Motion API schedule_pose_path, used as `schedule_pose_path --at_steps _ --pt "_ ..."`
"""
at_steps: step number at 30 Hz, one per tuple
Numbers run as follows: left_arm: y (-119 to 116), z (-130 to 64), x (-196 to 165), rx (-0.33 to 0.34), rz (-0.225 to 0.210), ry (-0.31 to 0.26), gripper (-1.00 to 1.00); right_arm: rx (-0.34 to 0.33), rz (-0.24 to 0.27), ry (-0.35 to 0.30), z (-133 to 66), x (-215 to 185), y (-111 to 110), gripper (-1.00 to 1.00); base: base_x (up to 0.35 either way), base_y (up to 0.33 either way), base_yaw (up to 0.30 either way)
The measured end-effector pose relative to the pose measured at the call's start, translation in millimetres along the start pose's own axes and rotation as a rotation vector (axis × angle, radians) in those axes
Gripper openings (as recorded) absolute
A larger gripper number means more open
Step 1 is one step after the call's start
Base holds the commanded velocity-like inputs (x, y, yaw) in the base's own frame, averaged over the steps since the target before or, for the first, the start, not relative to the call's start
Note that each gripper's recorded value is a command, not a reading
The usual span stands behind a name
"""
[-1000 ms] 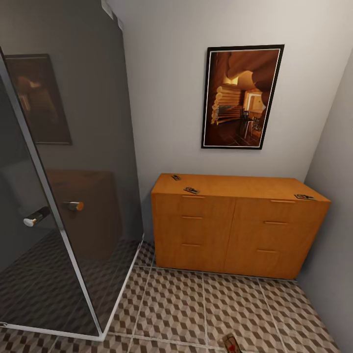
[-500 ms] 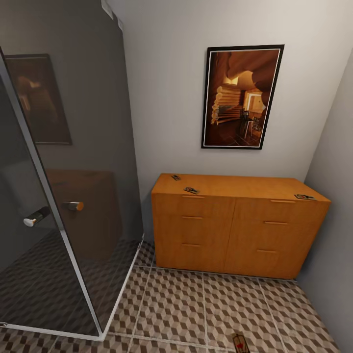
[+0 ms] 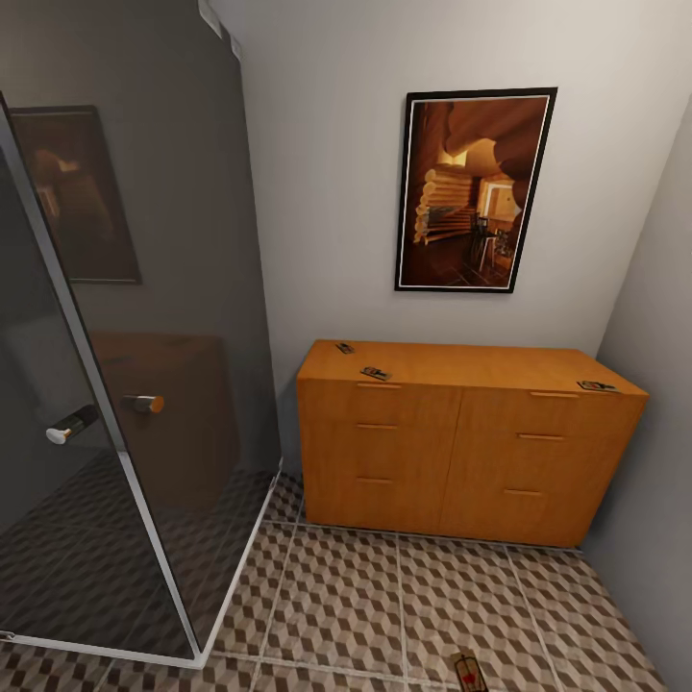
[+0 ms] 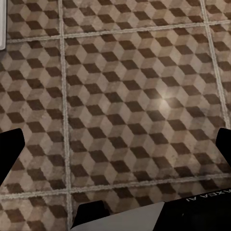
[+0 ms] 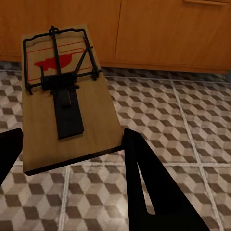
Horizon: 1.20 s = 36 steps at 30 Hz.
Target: Take the four mousetraps from the cabinet in the bathroom and place them on the bathroom floor. Make sure all four end up on the same floor surface, and ensure that at least two of them are either under or directly next to the same bathroom sink.
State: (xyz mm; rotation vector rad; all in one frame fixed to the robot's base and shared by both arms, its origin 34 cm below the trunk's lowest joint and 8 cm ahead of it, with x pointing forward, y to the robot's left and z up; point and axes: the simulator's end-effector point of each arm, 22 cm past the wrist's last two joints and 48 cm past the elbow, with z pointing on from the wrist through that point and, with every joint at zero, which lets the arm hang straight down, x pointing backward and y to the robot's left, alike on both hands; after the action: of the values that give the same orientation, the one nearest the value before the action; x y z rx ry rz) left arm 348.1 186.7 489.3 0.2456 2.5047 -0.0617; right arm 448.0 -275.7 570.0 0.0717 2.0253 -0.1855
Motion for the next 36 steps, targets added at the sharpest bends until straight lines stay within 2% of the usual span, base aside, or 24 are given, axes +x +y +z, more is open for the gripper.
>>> schedule_pose_path --at_steps 10,16,19,23,27,36 --pt "0 0.7 -4 -0.004 -0.004 -0.008 1.00 -0.001 0.000 0.002 -0.1 0 0 -1.00 0.000 0.000 0.000" --pt "-7 4.4 -23 -0.002 -0.017 -0.039 1.00 0.001 -0.001 0.003 -0.1 1 -1 -1.00 0.000 0.000 0.000" --pt "-16 8.3 -44 0.007 -0.027 -0.059 1.00 0.002 -0.002 0.003 -0.1 1 -2 -1.00 0.000 0.000 0.000" --pt "-27 12.7 -66 0.017 -0.033 -0.048 1.00 0.003 -0.003 0.003 0.0 1 -2 -1.00 0.000 0.000 0.000" --pt "-29 15.4 -102 0.018 -0.035 -0.044 1.00 0.002 -0.004 0.003 0.1 1 -3 -1.00 0.000 0.000 0.000" --pt "-27 3.7 -190 0.016 -0.041 -0.100 1.00 0.002 -0.004 0.004 0.1 1 -3 -1.00 0.000 0.000 0.000"
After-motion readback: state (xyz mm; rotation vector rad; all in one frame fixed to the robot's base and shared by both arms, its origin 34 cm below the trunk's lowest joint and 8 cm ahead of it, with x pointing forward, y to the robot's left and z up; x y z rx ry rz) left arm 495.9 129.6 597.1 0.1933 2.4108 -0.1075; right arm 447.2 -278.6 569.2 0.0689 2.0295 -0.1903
